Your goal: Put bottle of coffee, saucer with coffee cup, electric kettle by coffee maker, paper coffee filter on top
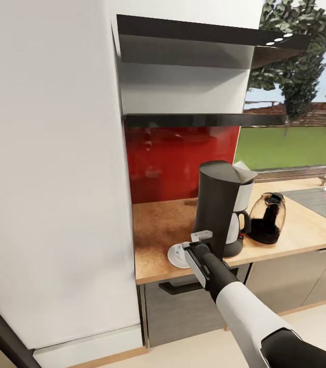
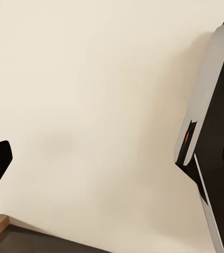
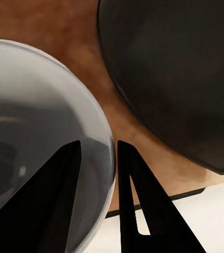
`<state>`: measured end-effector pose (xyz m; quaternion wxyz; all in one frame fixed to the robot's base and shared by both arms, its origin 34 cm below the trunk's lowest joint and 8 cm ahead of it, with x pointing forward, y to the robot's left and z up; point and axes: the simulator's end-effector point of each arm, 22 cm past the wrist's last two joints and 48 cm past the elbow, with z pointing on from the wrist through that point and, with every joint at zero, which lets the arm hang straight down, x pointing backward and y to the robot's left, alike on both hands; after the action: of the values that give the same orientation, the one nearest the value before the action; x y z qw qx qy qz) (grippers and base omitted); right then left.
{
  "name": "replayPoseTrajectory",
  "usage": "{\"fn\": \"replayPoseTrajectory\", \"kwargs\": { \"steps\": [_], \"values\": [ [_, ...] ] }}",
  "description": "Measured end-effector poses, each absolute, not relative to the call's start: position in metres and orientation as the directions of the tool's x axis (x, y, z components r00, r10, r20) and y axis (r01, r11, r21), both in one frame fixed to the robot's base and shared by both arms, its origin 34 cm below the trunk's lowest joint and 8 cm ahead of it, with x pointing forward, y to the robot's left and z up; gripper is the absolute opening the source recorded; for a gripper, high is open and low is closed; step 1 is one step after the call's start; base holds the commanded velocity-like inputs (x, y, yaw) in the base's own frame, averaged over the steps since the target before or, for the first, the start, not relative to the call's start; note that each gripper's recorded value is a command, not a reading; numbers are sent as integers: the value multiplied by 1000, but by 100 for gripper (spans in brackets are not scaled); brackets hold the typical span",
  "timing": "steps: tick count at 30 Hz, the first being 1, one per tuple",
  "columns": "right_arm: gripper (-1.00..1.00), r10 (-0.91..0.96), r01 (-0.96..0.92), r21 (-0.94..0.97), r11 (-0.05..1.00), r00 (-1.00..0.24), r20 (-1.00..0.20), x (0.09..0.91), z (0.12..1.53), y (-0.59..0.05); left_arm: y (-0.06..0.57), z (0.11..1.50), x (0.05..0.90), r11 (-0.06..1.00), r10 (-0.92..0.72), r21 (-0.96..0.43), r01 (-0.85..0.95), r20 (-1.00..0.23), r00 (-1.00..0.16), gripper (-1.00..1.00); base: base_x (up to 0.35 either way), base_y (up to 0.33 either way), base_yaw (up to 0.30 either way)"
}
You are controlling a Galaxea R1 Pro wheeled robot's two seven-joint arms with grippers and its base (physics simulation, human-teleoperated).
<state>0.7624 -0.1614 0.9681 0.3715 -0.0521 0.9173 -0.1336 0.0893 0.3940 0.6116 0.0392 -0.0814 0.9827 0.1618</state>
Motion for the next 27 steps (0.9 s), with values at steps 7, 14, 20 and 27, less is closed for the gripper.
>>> {"fn": "replayPoseTrajectory", "kwargs": {
  "steps": [7,14,20,27],
  "values": [
    [-100,-194,4,-283,959,-718,-668,762,968,-162,394,612,89,934,-148,311,-173,-104,-984,100,43,0,0],
    [-100,-194,4,-283,959,-719,-667,762,968,-162,394,612,89,935,-147,311,-172,-103,-984,100,8,0,0],
    [-100,-194,4,-283,959,-719,-667,762,968,-162,394,611,89,935,-147,310,-172,-104,-984,100,106,36,0],
    [-100,-194,4,-284,959,-721,-666,762,967,-162,393,611,89,935,-148,310,-173,-103,-984,100,13,4,0]
  ]
}}
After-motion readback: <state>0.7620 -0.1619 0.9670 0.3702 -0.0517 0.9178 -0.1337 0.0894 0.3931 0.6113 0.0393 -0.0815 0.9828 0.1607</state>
